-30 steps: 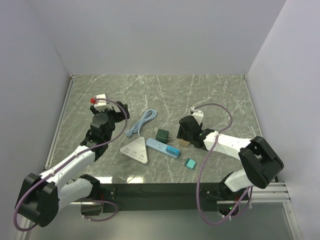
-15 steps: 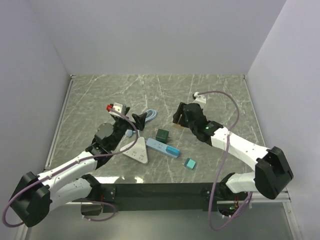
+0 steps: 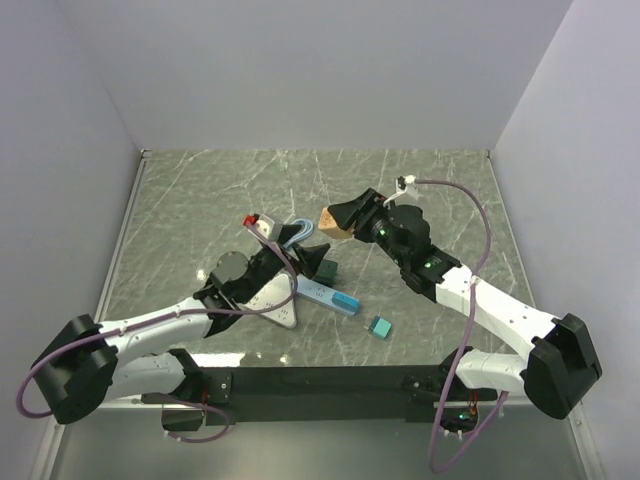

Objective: Insert the plug

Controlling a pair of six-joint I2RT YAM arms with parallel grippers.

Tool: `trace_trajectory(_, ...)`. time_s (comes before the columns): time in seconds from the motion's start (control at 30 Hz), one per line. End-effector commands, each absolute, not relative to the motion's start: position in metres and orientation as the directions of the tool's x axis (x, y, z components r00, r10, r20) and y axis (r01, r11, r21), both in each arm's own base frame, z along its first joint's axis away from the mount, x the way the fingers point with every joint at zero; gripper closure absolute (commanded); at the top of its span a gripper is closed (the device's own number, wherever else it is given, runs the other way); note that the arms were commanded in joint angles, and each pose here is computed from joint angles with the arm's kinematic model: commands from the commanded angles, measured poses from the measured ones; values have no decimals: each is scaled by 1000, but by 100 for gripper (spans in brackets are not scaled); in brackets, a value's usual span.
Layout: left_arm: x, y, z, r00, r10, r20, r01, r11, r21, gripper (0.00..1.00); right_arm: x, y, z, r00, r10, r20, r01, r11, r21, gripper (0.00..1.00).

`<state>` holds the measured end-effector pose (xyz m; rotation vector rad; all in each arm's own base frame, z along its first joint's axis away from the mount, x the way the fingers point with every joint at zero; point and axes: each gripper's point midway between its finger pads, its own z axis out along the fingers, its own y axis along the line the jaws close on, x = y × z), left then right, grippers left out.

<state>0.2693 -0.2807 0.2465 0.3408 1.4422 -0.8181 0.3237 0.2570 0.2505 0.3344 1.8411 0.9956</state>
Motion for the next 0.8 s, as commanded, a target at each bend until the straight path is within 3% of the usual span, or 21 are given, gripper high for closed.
trace_trajectory(0.0,266,-292,294,-26,-427,-904,701,637,-322,1,316,265,301,-435,708,-556,-291,474,831,100)
trace_trajectory(0.2,260,-299,308,-36,-514,-857,721,580,-379,1,310,273,299,-451,716,-533,-297,443,846,100)
trace_trajectory(0.77,280,-322,290,-57,-487,-872,672,627,-394,1,294,277,302,-454,767,-454,-296,351,888,100)
